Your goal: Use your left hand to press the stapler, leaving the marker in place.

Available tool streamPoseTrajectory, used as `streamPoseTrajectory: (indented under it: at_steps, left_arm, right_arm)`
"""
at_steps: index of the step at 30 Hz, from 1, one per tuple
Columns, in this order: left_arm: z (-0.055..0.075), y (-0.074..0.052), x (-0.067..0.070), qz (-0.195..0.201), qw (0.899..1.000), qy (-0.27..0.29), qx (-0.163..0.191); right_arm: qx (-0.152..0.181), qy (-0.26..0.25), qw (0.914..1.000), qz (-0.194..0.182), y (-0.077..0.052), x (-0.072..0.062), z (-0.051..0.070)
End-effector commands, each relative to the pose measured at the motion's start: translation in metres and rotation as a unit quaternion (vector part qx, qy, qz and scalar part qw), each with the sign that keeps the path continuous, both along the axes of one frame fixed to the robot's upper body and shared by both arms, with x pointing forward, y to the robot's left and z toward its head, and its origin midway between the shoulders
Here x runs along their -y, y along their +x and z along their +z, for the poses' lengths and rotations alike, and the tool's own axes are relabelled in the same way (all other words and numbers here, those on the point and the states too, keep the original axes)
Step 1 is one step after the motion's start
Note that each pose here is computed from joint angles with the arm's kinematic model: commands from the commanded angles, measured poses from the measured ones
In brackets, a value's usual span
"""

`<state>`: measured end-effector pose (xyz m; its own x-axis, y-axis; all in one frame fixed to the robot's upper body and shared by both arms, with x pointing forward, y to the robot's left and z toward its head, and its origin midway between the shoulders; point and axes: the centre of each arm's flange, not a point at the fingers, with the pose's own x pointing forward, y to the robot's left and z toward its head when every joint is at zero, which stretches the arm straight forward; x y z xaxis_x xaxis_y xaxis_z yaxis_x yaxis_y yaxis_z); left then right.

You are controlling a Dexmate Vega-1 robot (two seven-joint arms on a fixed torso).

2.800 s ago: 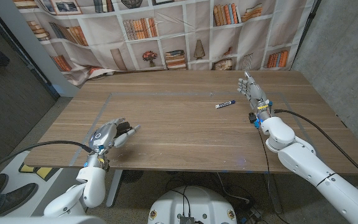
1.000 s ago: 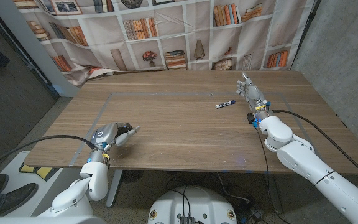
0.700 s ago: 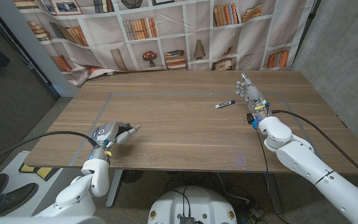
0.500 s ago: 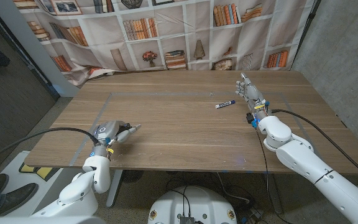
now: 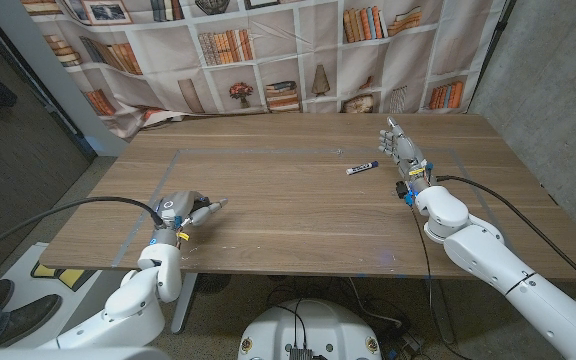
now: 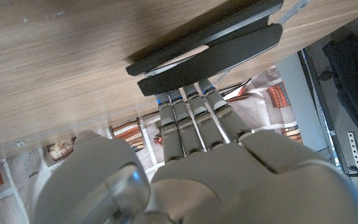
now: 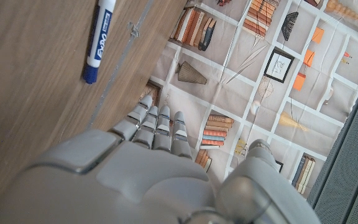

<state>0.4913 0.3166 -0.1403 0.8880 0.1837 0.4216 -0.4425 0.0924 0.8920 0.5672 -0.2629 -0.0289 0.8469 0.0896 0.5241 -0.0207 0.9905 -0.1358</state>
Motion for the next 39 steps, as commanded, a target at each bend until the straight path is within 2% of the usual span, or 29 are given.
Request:
streamPoseTrajectory:
  at_steps: [1,12,23,39]
  left_arm:
    - [0.002,-0.008,0.003,-0.015,0.999,-0.011,0.029]
    - [0.013,-0.022,0.004,-0.039,0.997,-0.030,0.067]
    - [0.018,-0.034,0.002,-0.032,0.995,-0.034,0.090]
    - [0.022,-0.035,-0.001,-0.016,0.993,-0.032,0.114]
  right_arm:
    - [0.012,0.003,0.9999,-0.002,-0.006,0.004,0.002]
    - [0.020,0.001,0.9998,-0.003,-0.012,0.004,-0.001]
    - [0.022,0.002,0.9997,0.000,-0.015,0.004,-0.003]
    - [0.022,-0.002,0.9997,0.002,-0.019,0.007,-0.003]
